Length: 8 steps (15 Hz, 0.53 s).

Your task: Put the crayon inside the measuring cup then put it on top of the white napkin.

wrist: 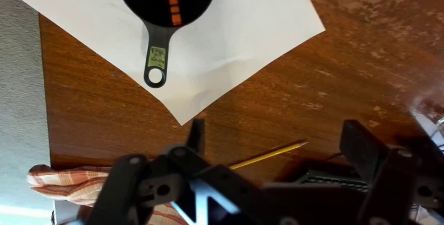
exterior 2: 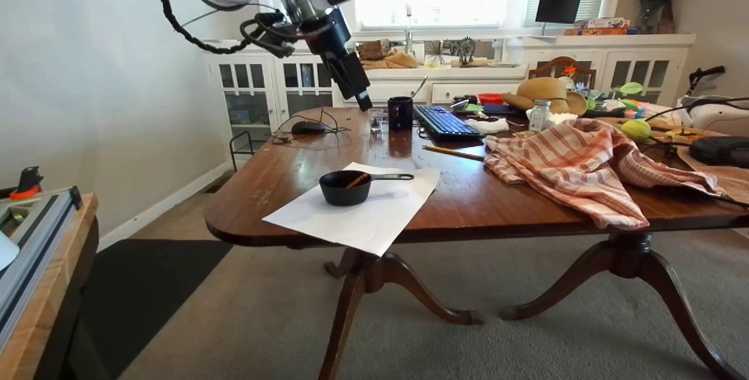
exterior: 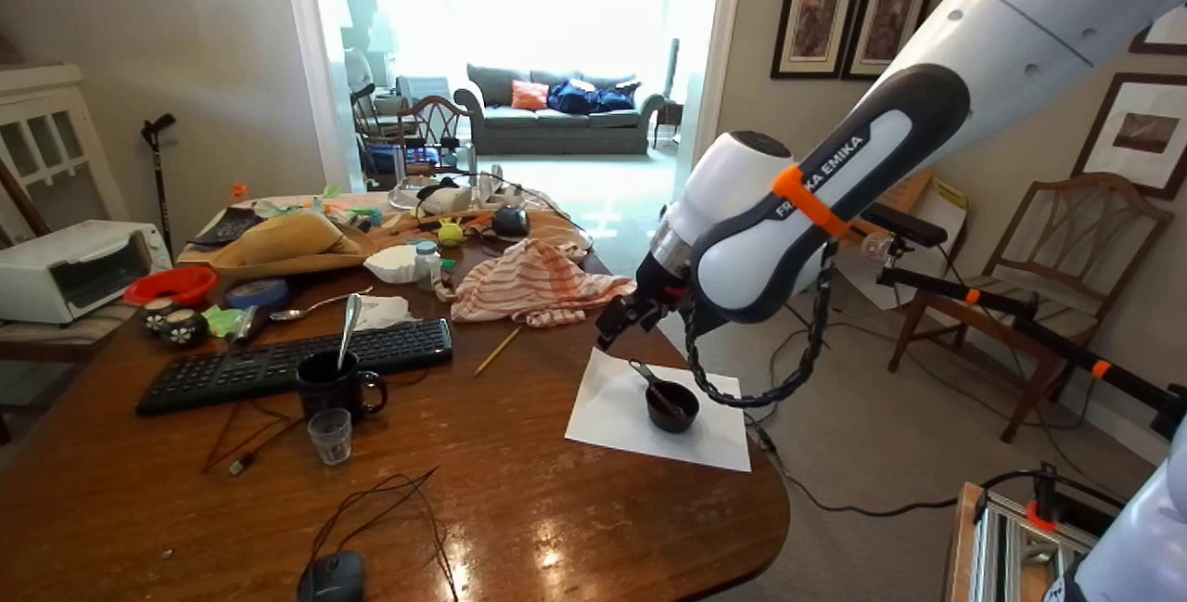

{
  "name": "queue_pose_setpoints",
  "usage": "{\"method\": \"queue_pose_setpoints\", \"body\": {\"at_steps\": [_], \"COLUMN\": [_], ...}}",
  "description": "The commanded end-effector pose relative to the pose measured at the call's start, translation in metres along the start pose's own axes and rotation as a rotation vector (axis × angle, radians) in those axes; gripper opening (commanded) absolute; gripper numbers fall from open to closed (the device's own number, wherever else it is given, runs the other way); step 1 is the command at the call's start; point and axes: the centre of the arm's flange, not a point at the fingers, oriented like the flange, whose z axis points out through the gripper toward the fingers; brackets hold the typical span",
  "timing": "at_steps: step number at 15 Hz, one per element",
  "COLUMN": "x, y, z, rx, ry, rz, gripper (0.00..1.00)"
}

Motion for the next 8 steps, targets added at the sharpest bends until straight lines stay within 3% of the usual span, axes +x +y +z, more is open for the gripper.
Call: {"method": "queue_pose_setpoints", "body": {"at_steps": [1, 5, 8], "x": [-0.005, 0.004, 0.004], "y": [0.021, 0.048, 0.073], "z": [-0.059, -0.096, -0.122], "rx": [-0.015, -0.055, -0.031], "ry": [-0.068, -0.099, -0.150], "rz": [-0.053, -0.089, -0.068], "gripper": [1.00, 1.00, 1.00]}}
